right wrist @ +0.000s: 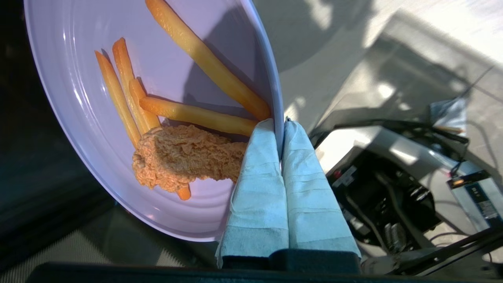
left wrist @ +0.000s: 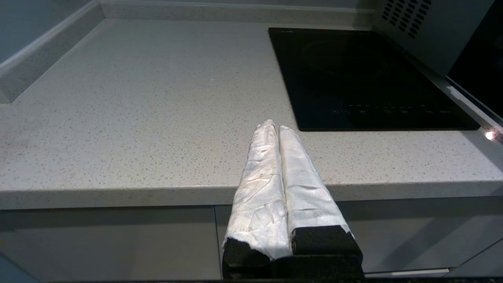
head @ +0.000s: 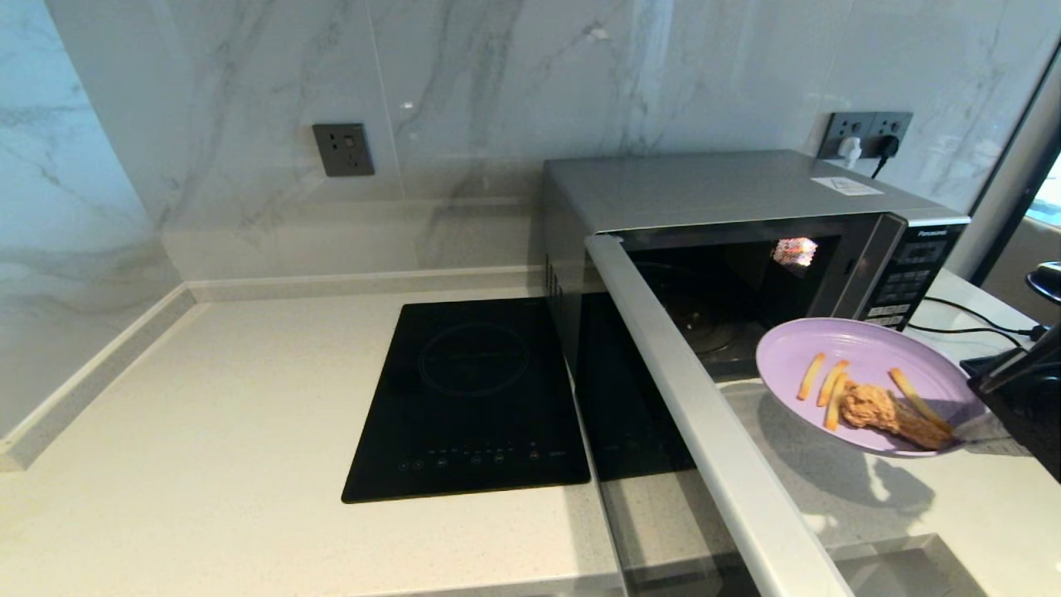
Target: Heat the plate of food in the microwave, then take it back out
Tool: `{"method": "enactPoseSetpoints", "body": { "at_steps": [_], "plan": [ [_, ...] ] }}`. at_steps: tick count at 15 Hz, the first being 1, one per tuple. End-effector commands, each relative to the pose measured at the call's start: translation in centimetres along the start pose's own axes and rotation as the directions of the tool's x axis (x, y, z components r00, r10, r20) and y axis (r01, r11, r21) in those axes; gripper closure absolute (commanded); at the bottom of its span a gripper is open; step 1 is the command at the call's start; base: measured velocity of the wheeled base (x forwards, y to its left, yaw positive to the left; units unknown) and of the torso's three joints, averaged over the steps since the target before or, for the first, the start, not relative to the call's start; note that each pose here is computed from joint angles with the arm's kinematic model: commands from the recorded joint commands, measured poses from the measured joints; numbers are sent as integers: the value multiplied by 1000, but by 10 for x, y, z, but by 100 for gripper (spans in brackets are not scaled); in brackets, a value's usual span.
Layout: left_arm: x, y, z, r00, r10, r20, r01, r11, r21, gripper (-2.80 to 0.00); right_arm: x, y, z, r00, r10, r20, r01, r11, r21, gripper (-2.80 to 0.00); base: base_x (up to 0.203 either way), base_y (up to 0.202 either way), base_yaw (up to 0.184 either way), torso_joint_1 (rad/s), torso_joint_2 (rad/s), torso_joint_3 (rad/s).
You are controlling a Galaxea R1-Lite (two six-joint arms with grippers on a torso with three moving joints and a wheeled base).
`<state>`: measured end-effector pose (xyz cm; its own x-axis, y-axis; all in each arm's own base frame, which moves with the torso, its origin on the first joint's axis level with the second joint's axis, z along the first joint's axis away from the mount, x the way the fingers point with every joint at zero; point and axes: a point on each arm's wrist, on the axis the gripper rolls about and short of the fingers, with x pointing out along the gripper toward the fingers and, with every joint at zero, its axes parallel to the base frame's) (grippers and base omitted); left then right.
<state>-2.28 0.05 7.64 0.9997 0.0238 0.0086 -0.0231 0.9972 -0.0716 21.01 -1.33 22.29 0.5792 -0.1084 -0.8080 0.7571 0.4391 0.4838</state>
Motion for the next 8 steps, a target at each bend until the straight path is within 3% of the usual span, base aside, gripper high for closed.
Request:
{"method": "enactPoseSetpoints", "body": {
  "at_steps": [1, 3, 8],
  "plan": [
    [0, 0, 0, 1000, 1, -1, -1, 1000, -1, 0, 1, -22, 26, 996, -64, 66, 58, 995, 83, 0, 0, 0, 0, 0, 0, 0],
    [0, 0, 0, 1000, 1, -1, -1, 1000, -1, 0, 7, -40, 51, 989, -116, 95, 104, 987, 120, 0, 0, 0, 0, 0, 0, 0],
    [0, 0, 0, 1000, 1, -1, -1, 1000, -1, 0, 42, -86, 113, 987, -142, 80, 127, 978, 167, 0, 0, 0, 0, 0, 0, 0]
  ]
}}
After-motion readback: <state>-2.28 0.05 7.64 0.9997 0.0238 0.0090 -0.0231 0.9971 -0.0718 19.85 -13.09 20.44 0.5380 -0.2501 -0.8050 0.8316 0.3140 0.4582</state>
